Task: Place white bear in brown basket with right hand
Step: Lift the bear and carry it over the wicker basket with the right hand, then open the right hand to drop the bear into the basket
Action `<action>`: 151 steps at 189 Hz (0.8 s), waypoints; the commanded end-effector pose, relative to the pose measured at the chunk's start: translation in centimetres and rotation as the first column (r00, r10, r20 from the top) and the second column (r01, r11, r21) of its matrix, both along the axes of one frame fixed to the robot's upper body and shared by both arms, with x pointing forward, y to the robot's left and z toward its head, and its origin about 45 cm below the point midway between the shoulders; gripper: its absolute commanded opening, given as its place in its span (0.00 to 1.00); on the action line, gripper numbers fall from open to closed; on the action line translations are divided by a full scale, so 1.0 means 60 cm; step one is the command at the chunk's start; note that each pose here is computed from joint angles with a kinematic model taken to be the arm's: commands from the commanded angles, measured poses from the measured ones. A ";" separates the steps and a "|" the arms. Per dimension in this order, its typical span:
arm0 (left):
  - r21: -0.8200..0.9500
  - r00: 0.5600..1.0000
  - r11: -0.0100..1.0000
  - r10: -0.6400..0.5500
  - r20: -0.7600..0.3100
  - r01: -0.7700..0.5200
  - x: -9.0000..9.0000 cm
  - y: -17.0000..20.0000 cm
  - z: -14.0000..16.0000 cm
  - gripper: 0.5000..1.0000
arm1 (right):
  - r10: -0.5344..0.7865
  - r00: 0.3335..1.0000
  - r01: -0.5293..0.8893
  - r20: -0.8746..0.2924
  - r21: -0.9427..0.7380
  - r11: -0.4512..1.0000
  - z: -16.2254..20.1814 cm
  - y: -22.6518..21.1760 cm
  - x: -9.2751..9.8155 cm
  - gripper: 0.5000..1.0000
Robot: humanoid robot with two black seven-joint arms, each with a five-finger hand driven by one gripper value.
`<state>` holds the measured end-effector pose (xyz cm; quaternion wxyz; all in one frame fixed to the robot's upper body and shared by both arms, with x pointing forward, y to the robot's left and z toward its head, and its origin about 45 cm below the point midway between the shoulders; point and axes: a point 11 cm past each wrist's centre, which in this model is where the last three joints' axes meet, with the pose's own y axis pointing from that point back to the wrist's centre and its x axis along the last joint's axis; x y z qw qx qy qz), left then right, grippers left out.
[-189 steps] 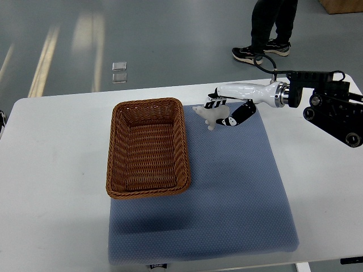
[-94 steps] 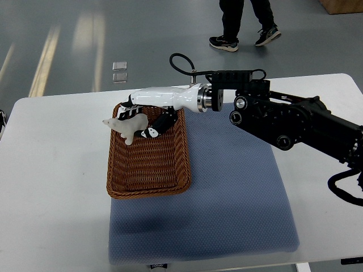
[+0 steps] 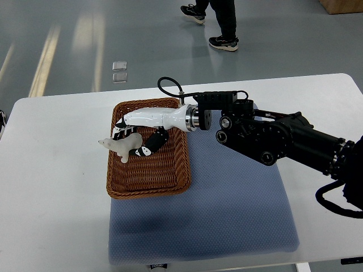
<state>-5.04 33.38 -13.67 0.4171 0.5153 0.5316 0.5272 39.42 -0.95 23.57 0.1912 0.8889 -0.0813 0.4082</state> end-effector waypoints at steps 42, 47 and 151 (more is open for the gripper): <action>0.000 1.000 1.000 0.000 0.000 0.000 0.000 0.000 0.000 1.00 | -0.003 1.000 0.003 0.001 -0.005 1.000 -0.007 -0.001 -0.002 0.80; 0.000 1.000 1.000 0.001 0.000 -0.001 0.000 0.000 0.000 1.00 | -0.005 1.000 0.005 0.003 -0.005 1.000 -0.008 -0.002 -0.001 0.82; 0.000 1.000 1.000 0.000 0.000 0.000 0.000 0.000 0.000 1.00 | -0.207 0.932 0.298 -0.297 0.306 0.904 0.074 -0.079 0.074 0.83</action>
